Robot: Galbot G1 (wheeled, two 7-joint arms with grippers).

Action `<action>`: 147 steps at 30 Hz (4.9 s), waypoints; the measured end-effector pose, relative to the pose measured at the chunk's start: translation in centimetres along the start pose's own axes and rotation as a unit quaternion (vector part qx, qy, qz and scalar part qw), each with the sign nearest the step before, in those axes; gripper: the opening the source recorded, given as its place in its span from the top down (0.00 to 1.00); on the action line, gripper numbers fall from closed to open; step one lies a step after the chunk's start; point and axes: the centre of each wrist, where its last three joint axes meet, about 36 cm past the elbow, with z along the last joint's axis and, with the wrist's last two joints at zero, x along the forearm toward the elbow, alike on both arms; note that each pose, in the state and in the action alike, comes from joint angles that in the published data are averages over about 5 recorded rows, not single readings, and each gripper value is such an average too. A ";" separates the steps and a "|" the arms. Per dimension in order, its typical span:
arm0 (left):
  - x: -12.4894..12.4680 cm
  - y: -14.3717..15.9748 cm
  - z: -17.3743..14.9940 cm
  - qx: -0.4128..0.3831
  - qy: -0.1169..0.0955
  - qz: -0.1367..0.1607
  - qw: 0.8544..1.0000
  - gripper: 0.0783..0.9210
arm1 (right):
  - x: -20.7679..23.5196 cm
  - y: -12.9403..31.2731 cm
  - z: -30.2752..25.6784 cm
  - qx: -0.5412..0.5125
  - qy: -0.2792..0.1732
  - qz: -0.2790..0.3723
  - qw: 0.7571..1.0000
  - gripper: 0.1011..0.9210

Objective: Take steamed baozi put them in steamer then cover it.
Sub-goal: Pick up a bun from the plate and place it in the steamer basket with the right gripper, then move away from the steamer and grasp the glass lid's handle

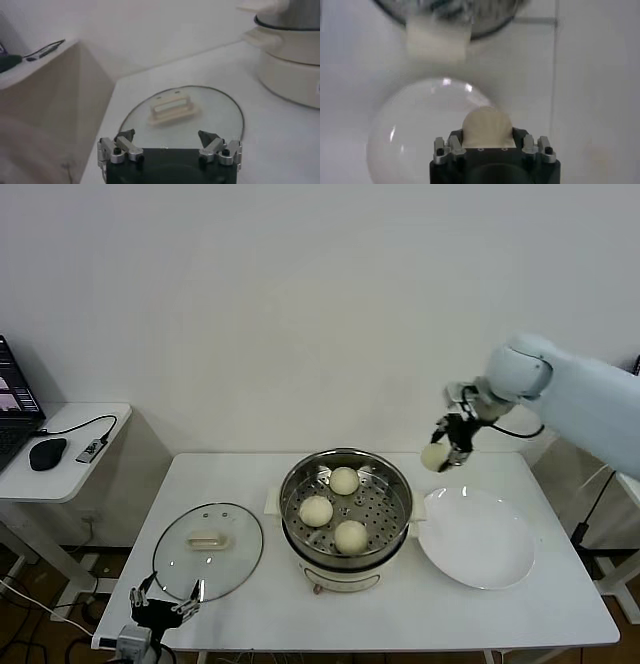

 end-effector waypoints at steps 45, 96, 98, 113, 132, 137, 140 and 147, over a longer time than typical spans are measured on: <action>0.6 0.8 -0.9 0.010 -0.014 -0.009 1.000 0.12 | -12.0 1.1 -10.1 0.022 0.029 -0.082 0.996 0.38; -0.7 -0.9 -1.9 0.102 -0.070 -0.023 0.992 0.12 | -8.2 21.1 8.5 -0.357 -0.431 0.420 0.714 0.12; -0.9 -0.9 -1.9 0.097 -0.072 -0.025 0.992 0.12 | -9.7 23.4 9.7 -0.392 -0.441 0.443 0.675 0.12; -3.7 -0.5 -0.8 -0.110 -0.108 -0.112 0.982 0.12 | -19.6 39.4 12.0 -0.562 -0.392 0.509 0.521 0.12; -7.6 -0.6 4.5 -0.482 -0.165 -0.118 0.852 0.12 | -21.4 44.0 10.1 -0.589 -0.371 0.522 0.494 0.12; -8.5 -0.6 5.7 -0.512 -0.153 -0.101 0.839 0.12 | -21.4 44.4 9.9 -0.590 -0.369 0.526 0.489 0.12; -9.2 -0.5 6.1 -0.525 -0.146 -0.099 0.832 0.12 | -21.5 44.7 9.7 -0.590 -0.367 0.528 0.489 0.12; -10.6 -0.3 5.9 -0.542 -0.134 -0.110 0.822 0.12 | -21.7 45.1 9.4 -0.591 -0.366 0.531 0.485 0.12</action>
